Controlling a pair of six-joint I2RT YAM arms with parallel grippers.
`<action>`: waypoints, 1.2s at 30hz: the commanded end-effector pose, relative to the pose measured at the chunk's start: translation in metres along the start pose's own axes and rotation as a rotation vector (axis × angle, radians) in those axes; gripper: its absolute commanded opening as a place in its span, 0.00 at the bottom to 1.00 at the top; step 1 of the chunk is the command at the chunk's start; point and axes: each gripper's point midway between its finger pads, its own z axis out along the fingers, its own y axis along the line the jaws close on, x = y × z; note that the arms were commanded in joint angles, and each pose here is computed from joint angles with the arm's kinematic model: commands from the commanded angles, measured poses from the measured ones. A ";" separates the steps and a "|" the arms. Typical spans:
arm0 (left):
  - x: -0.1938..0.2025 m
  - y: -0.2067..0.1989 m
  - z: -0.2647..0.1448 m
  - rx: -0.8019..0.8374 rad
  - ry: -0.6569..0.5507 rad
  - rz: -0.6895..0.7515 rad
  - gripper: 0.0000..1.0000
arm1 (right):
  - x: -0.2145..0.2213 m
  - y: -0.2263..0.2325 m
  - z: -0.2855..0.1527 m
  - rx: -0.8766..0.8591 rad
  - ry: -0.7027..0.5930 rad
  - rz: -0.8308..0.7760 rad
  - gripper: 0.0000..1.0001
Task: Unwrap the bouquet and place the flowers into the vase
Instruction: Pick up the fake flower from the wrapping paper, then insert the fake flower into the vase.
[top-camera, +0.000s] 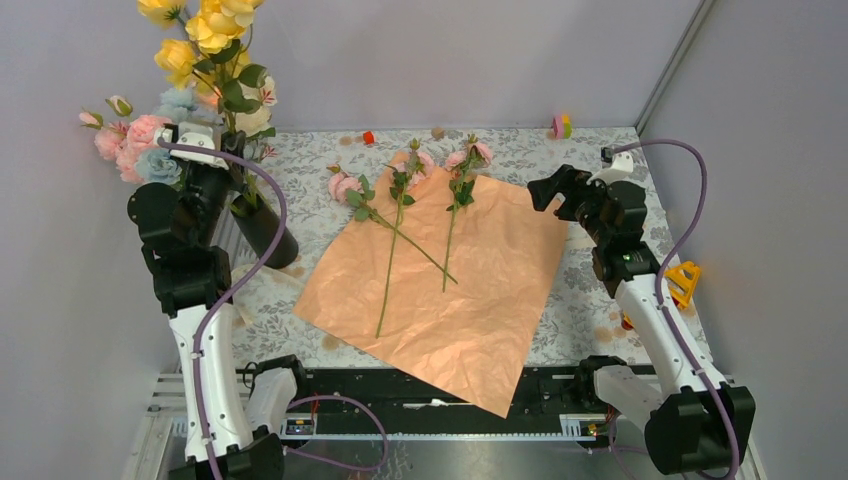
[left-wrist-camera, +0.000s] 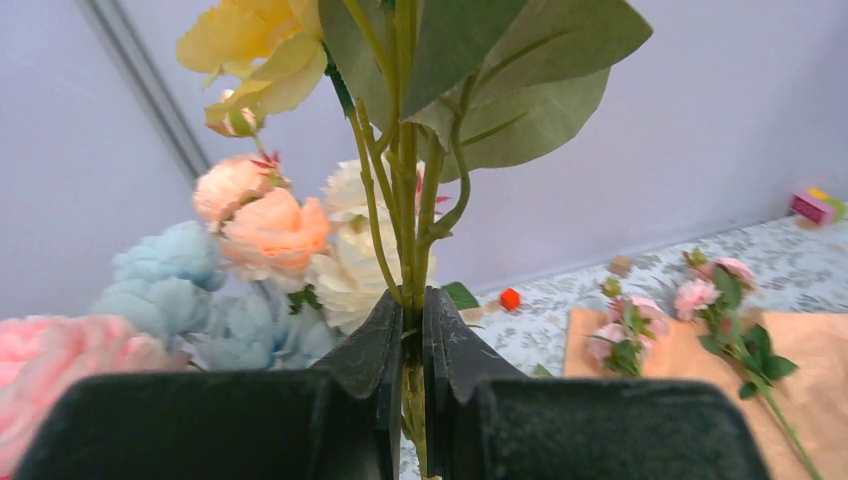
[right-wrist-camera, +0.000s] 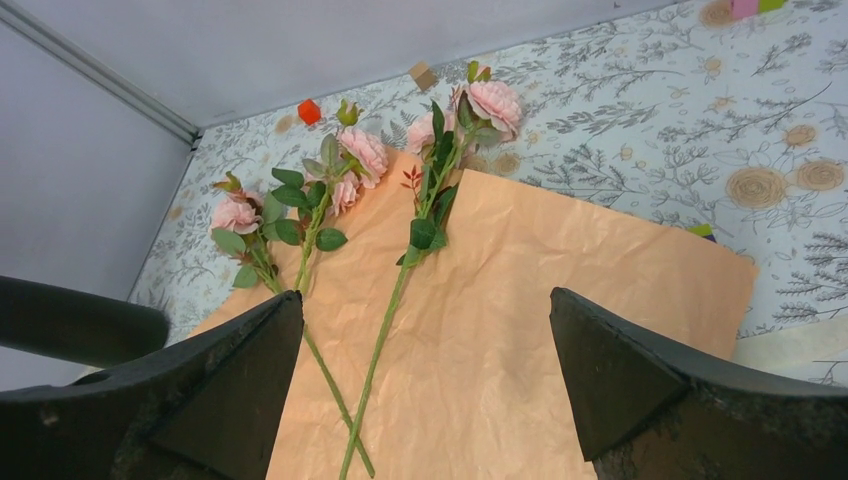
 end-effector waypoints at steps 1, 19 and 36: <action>-0.027 0.027 0.001 -0.107 -0.096 0.106 0.00 | -0.004 0.008 -0.004 -0.051 -0.018 0.013 1.00; 0.024 0.064 0.016 -0.206 -0.053 0.113 0.00 | -0.001 0.005 -0.006 -0.061 -0.008 0.032 1.00; 0.089 0.052 0.013 -0.204 0.013 -0.072 0.00 | 0.002 0.009 -0.005 -0.086 -0.002 0.061 1.00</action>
